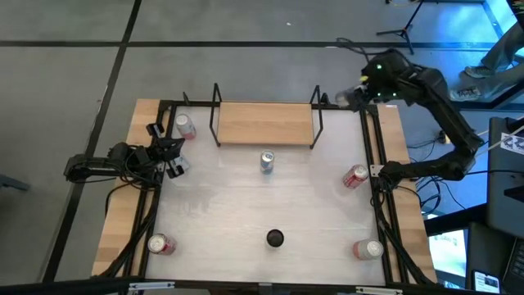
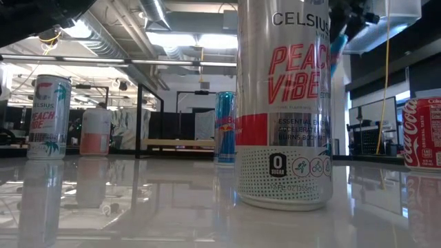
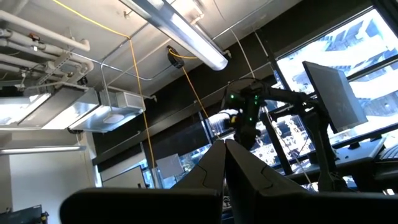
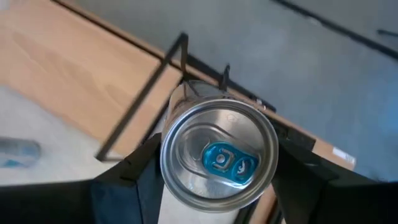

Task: Place canned beverage on shelf
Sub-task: Put the right blue soda can on the shelf, then put the blue soda can on the shelf

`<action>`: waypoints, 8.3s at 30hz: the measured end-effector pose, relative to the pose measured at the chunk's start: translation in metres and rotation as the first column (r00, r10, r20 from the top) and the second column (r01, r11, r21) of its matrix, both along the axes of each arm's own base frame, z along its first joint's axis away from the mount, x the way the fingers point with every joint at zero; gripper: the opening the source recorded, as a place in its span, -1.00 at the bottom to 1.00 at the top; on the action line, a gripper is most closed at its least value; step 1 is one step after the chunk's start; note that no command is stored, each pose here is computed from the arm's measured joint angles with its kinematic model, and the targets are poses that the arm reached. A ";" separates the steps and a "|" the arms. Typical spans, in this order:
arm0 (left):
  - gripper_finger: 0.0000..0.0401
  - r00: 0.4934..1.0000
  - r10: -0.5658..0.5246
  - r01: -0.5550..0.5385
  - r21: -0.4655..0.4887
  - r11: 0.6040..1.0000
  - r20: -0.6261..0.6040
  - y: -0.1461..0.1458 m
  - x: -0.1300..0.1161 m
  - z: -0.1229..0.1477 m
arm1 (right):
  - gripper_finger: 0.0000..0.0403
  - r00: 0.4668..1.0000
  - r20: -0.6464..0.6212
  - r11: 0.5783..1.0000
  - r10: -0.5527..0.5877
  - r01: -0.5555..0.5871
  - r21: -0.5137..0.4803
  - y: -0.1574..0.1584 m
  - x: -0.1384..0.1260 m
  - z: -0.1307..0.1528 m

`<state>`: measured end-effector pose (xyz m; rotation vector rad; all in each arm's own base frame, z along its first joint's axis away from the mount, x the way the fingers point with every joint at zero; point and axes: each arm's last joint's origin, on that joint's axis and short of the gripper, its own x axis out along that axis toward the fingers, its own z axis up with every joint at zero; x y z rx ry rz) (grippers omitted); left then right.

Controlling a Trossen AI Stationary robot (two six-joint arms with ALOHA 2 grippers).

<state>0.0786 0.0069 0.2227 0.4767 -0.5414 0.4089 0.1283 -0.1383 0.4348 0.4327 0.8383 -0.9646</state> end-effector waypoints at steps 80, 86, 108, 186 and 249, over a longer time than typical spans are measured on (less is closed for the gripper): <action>-0.97 1.000 -0.008 0.008 -0.017 1.000 0.008 0.000 0.000 0.000 | 0.13 0.919 -0.285 0.919 0.271 -0.159 0.360 -0.147 0.197 -0.135; -0.97 1.000 -0.007 0.007 -0.016 1.000 0.008 0.000 0.000 0.000 | 0.13 0.916 -0.286 0.918 0.282 -0.172 0.357 -0.147 0.197 -0.135; -0.97 1.000 -0.007 0.007 -0.015 1.000 0.008 0.000 0.000 0.000 | 0.61 0.909 -0.283 0.913 0.307 -0.197 0.358 -0.145 0.196 -0.125; -0.97 1.000 -0.012 0.012 -0.015 1.000 0.012 0.000 0.000 0.001 | 0.61 0.466 -0.231 0.516 0.854 -0.813 0.269 0.098 0.297 -0.156; -0.97 1.000 -0.012 0.012 -0.015 1.000 0.011 0.000 0.000 0.000 | 0.12 0.477 -0.272 0.530 0.836 -0.829 0.177 0.098 0.259 -0.097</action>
